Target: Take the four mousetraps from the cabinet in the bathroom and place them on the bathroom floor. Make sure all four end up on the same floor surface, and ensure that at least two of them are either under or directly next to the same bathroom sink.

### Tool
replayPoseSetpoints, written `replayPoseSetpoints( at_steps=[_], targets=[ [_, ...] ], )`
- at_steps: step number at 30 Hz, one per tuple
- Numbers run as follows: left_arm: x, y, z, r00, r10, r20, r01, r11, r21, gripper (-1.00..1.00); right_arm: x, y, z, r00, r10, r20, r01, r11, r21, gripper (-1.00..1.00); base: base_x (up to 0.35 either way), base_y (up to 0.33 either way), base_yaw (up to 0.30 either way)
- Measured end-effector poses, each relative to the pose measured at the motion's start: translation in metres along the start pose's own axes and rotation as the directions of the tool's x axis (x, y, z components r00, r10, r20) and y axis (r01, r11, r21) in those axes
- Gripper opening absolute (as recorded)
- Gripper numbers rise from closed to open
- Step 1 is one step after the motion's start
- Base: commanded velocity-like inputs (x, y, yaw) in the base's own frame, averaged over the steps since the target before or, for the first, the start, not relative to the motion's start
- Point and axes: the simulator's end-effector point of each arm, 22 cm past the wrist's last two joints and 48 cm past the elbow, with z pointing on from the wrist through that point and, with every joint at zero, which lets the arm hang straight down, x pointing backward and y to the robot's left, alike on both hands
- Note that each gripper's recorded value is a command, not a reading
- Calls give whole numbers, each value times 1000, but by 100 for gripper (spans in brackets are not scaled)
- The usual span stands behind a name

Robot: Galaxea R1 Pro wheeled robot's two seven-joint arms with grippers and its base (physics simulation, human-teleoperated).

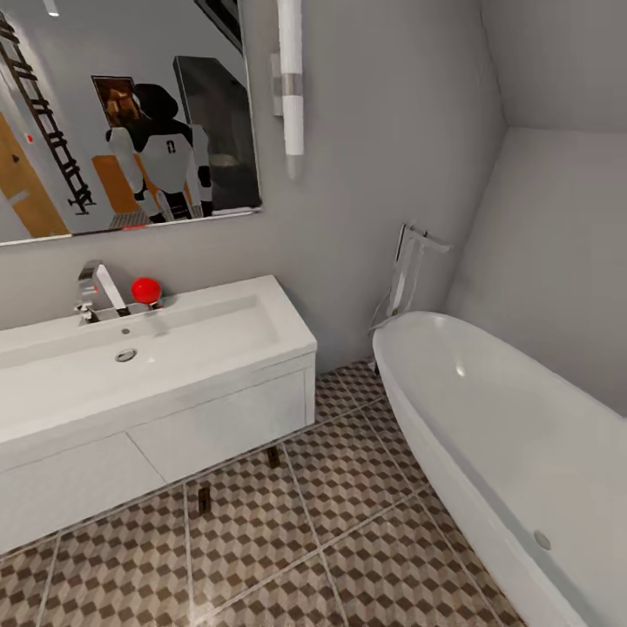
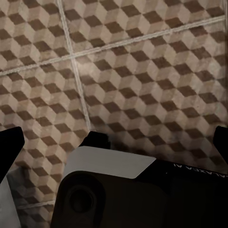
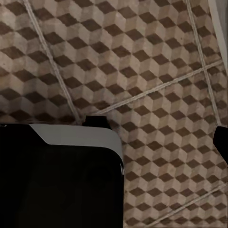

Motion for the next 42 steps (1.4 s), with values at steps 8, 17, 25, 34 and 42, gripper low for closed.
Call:
replayPoseSetpoints(
  at_steps=[8, 17, 25, 34, 42],
  targets=[
    [-1, 0, 0, 1000, -1, 4, 1, 1000, 1, 100, -1, 0, 0, 1000, 1, 4, -1, 1000, 0, 100, -180, 0, -286],
    [-3, 0, -1, 1000, -1, 7, 1, 1000, 2, 100, -3, 0, -1, 1000, 1, 7, -1, 1000, 1, 100, -27, 0, -286],
    [-4, -1, -1, 1000, -1, 11, 1, 1000, 2, 100, -4, -1, -1, 1000, 2, 10, -2, 1000, 1, 100, -3, 0, -286],
    [-6, -1, -2, 1000, -2, 15, 2, 1000, 3, 100, -5, -1, -1, 1000, 2, 13, -2, 1000, 2, 100, 0, 0, -286],
    [-8, -1, -2, 1000, -2, 18, 2, 1000, 4, 100, -7, -1, -1, 1000, 3, 17, -3, 1000, 2, 100, 0, 0, -286]
  ],
)
